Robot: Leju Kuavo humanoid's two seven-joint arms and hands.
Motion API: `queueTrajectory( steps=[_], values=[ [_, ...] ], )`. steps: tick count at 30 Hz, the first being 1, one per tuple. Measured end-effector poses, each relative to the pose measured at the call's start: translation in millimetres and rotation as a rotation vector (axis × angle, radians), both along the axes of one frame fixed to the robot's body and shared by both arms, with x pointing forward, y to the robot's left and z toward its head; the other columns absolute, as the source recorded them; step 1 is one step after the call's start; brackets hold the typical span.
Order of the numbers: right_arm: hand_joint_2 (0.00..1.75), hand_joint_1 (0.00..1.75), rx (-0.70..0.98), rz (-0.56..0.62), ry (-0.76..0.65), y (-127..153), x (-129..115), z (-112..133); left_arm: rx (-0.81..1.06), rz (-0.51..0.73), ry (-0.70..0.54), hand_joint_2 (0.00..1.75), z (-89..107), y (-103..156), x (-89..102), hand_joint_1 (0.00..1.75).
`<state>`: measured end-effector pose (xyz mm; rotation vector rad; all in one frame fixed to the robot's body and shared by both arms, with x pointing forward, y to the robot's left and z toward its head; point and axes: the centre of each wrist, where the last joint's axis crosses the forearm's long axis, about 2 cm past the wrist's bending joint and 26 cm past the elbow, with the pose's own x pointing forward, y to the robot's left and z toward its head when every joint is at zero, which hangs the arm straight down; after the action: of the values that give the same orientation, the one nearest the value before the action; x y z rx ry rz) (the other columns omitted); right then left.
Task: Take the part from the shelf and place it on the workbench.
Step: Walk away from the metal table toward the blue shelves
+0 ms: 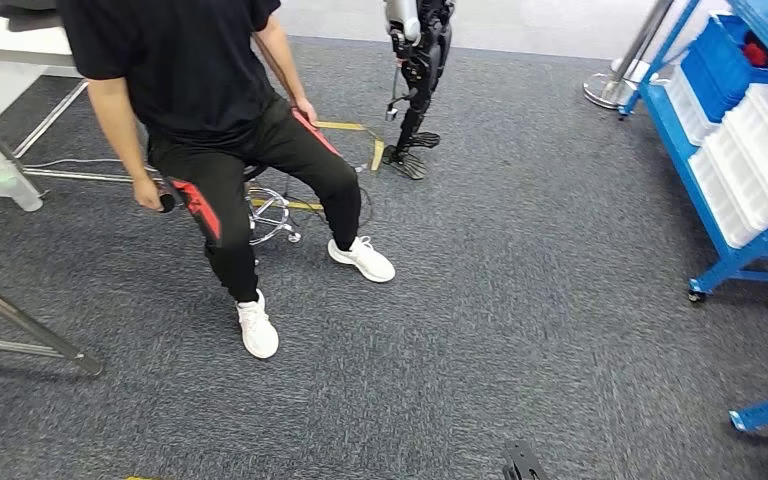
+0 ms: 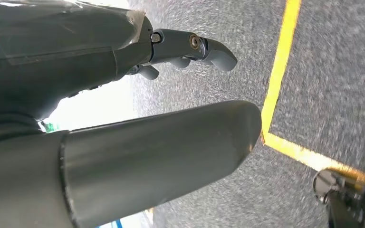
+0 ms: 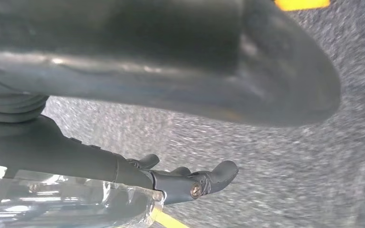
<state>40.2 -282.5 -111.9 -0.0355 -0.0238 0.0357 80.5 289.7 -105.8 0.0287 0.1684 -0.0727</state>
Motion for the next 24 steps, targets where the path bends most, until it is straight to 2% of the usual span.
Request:
queueTrajectory(
  steps=[16,24],
  values=[
    [0.0,0.0,-0.007,0.008,0.004,2,-1,0,0.012,0.021,-0.005,0.0,0.2,0,0.8,0.0],
    [0.0,0.0,-0.01,0.013,0.006,1,-2,0,0.015,0.042,-0.032,0.0,2.2,3,10.9,0.0]
  ],
)
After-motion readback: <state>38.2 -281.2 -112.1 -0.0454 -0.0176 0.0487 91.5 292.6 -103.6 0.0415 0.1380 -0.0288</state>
